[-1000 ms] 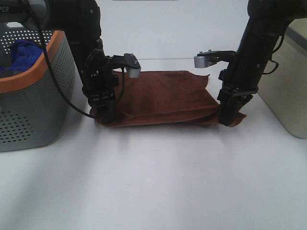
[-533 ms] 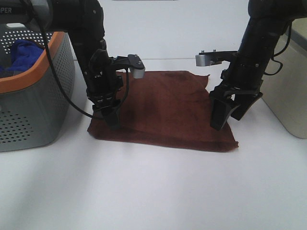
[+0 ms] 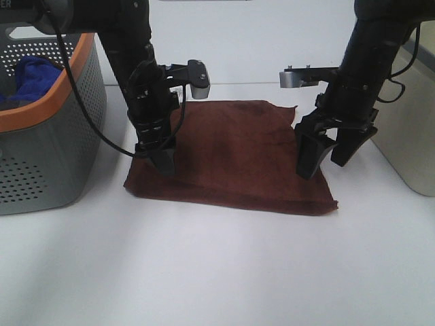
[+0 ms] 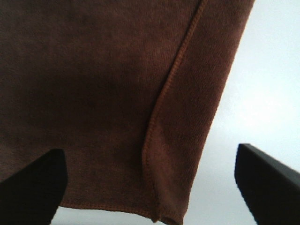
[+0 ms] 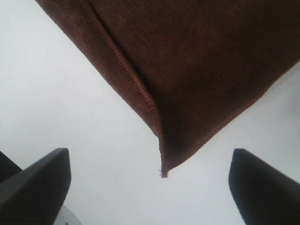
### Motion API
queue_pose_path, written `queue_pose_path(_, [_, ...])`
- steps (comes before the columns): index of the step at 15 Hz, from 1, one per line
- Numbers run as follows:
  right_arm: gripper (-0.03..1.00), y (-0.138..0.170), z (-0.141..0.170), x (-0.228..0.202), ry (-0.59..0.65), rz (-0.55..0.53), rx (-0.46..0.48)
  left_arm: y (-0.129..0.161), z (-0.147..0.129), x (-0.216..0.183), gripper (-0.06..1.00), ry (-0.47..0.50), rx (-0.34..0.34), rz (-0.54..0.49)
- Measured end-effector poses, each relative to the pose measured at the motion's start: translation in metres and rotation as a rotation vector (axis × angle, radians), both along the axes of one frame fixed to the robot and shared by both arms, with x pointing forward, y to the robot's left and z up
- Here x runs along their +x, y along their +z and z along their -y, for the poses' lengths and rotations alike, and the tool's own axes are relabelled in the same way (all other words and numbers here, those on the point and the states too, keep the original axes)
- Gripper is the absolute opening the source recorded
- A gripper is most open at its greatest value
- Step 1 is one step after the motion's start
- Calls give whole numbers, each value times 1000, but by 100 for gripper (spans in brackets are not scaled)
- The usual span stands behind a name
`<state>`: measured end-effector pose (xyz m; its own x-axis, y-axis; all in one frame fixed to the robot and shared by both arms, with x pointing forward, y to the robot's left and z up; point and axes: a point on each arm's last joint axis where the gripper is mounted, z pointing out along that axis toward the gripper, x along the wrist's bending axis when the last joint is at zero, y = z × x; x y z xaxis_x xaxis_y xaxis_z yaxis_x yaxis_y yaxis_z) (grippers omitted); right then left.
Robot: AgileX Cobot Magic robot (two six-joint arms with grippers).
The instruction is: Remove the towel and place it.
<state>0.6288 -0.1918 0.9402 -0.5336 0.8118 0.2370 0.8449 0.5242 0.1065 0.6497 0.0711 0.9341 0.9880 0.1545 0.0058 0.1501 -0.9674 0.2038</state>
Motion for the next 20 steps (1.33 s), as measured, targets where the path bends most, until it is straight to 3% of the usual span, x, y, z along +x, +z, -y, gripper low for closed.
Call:
queue_pose_path(2, [80, 33, 1, -5, -33, 71, 20, 7, 5, -1, 99, 28, -13, 14])
queue_pose_path(5, [80, 67, 2, -11, -96, 137, 49, 26, 7, 2, 99, 199, -49, 25])
queue_pose_path(7, [80, 106, 2, -17, -173, 218, 89, 67, 9, 7, 99, 354, -128, 80])
queue_pose_path(10, [80, 170, 6, -27, -312, 353, 160, 145, 5, 1, 99, 512, -257, 147])
queue_pose_path(12, [80, 199, 13, -34, -383, 434, 146, 178, 0, -2, 99, 609, -320, 191])
queue_pose_path(15, [79, 228, 50, -39, -544, 542, 72, 221, -39, -3, 99, 831, -360, 293])
queue_pose_path(16, [79, 239, 93, -41, -674, 574, 58, 239, -80, 1, 99, 947, -371, 340])
queue_pose_path(18, [79, 246, 141, -48, -793, 607, 15, 250, -125, 7, 99, 1056, -376, 376])
queue_pose_path(20, [79, 247, 171, -59, -846, 621, -31, 251, -171, 10, 99, 1164, -352, 394])
